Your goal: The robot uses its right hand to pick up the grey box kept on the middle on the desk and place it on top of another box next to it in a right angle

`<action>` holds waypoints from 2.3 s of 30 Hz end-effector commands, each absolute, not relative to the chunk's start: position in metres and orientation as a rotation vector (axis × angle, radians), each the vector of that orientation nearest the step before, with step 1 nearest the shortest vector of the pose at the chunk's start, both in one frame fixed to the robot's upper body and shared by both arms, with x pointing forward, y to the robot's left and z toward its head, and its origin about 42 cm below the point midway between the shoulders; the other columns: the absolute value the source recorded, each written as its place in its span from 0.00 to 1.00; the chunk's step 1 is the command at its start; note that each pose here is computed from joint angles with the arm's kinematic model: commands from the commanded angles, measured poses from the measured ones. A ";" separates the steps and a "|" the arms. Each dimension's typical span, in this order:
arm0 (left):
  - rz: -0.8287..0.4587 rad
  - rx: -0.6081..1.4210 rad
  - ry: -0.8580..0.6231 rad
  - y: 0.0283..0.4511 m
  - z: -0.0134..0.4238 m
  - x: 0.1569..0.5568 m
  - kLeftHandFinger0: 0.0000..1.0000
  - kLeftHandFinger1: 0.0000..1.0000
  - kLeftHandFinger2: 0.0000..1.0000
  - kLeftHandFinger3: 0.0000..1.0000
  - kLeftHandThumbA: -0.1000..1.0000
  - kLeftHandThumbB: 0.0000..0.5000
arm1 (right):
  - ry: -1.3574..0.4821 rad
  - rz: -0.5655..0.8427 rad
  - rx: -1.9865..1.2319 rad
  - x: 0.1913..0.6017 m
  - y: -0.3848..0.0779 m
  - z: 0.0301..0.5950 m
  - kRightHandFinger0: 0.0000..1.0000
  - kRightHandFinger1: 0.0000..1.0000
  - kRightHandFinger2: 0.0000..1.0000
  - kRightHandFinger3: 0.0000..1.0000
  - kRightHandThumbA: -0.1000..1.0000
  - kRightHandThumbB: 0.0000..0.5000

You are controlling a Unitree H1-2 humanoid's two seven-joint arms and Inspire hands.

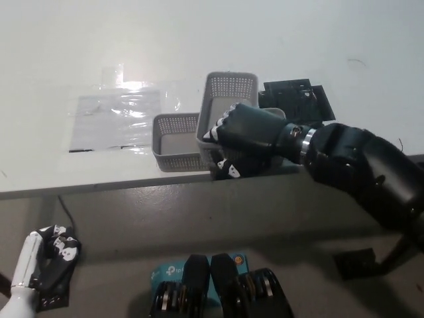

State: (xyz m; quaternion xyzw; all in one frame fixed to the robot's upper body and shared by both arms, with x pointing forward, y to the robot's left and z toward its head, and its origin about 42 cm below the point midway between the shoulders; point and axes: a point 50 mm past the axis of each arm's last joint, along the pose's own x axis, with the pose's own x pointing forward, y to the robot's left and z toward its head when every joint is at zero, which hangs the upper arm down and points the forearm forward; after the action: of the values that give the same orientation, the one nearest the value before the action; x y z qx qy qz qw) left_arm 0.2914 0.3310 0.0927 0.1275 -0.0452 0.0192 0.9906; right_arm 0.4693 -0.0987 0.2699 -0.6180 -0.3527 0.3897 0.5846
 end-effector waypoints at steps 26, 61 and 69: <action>0.015 0.325 -0.161 0.339 0.096 0.288 0.00 0.00 0.00 0.18 1.00 0.71 | -1.061 0.747 -1.437 0.467 -0.106 0.347 0.29 0.52 0.72 1.00 0.68 0.38; 0.050 0.256 -0.129 0.336 0.085 0.274 0.00 0.00 0.00 0.11 0.98 0.84 | -0.813 0.367 -1.132 0.365 -0.247 0.396 1.00 1.00 1.00 1.00 0.88 0.50; 0.064 0.271 -0.122 0.336 0.086 0.272 0.00 0.00 0.00 0.10 1.00 0.95 | -0.529 0.167 -0.751 0.343 -0.279 0.259 0.86 1.00 1.00 1.00 0.54 0.30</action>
State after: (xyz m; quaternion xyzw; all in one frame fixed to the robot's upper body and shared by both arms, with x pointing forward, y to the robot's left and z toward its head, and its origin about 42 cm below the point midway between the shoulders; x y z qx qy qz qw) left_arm 0.2713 0.3299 0.0730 0.1283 -0.0323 0.0209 0.9910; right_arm 0.3455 -0.2689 0.2833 -0.4499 -0.2606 0.1501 0.8409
